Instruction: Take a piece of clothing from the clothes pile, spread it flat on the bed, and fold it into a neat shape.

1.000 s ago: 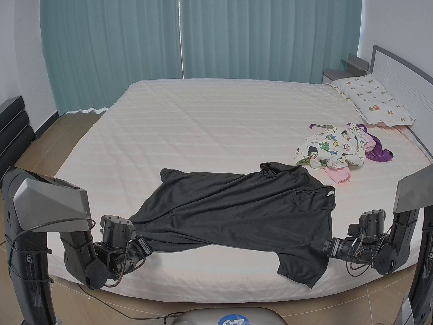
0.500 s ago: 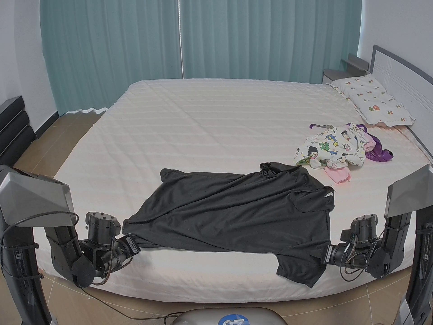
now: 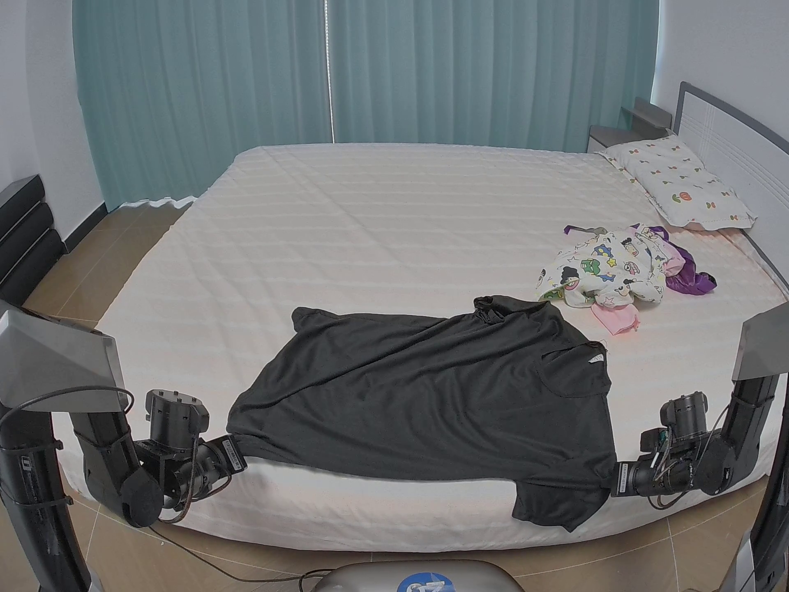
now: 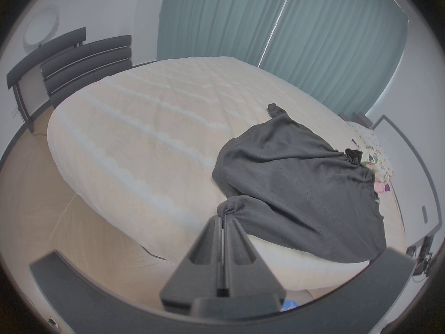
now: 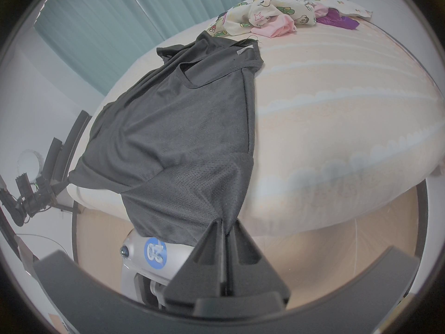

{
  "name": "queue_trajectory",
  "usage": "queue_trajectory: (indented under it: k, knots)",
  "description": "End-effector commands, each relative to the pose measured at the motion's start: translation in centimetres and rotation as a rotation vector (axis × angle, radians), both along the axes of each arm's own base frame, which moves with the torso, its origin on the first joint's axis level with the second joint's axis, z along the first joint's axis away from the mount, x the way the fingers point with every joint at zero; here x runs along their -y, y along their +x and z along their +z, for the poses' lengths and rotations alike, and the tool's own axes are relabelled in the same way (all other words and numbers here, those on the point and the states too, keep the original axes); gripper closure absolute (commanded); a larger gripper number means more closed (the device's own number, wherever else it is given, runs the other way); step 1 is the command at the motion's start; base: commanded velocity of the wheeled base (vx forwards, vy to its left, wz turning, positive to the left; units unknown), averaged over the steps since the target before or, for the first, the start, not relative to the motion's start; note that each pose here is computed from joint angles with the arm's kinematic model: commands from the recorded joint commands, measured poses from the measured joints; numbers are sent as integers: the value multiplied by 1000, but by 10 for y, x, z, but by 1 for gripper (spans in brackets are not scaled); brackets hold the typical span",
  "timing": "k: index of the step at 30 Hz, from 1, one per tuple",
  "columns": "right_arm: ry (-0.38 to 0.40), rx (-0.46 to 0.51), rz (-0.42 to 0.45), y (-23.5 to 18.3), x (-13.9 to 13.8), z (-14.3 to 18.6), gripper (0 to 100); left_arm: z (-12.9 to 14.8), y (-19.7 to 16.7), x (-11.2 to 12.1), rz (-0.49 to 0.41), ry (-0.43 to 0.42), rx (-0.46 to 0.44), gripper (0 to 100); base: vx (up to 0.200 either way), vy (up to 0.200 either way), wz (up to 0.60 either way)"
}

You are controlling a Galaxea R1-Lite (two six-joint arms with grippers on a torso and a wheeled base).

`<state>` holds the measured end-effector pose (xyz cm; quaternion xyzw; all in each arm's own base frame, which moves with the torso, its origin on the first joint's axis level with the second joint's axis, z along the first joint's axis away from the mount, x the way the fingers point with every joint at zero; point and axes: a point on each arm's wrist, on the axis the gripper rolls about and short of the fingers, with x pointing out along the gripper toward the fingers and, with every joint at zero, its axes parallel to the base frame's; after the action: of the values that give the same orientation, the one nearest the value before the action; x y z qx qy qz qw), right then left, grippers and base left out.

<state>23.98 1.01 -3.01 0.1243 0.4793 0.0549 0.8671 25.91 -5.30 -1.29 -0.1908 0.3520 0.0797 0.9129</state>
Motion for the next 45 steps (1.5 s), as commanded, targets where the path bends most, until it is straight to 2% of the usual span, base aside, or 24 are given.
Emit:
queue_trajectory:
  k: [1, 7, 19, 20, 23, 26, 29, 30, 31, 34, 37, 42, 45]
  knots:
    - [-55, 51, 0, 3, 17, 11, 100, -3, -8, -1, -18, 27, -34, 100, 0, 0, 0]
    - [-109, 37, -14, 4, 24, 4, 100, -15, -24, -1, -99, 105, -118, 100, 0, 0, 0]
    - [-143, 41, -29, 9, 24, 2, 100, -33, -35, 13, -170, 127, -198, 100, 0, 0, 0]
    - [-143, 41, -29, 10, 24, 2, 0, -33, -35, 13, -170, 127, -198, 0, 0, 0, 0]
    - [-141, 44, -25, 10, 23, 2, 0, -32, -34, 14, -168, 114, -179, 0, 0, 0, 0]
    - [-133, 67, -29, 12, 22, 7, 0, -26, -30, 15, -165, 94, -114, 0, 0, 0, 0]
    - [-112, 143, -67, 23, 23, 17, 0, -14, -23, 14, -133, 64, -37, 0, 0, 0, 0]
    - [-112, 143, -67, 23, 23, 17, 0, -14, -23, 14, -133, 64, -37, 0, 0, 0, 0]
    - [-83, 187, -105, 28, 22, 26, 0, -4, -20, 10, -110, 48, 4, 0, 0, 0, 0]
    - [-36, 245, -129, 34, 14, 42, 0, 13, -17, 4, -93, 22, 73, 0, 0, 0, 0]
    - [48, 300, -175, 42, 3, 57, 0, 33, -15, -4, -85, -17, 150, 0, 0, 0, 0]
    - [123, 319, -232, 50, -2, 64, 0, 42, -9, -13, -50, -27, 195, 0, 0, 0, 0]
    - [131, 308, -227, 50, -6, 62, 0, 42, -7, -13, -50, -27, 195, 0, 0, 0, 0]
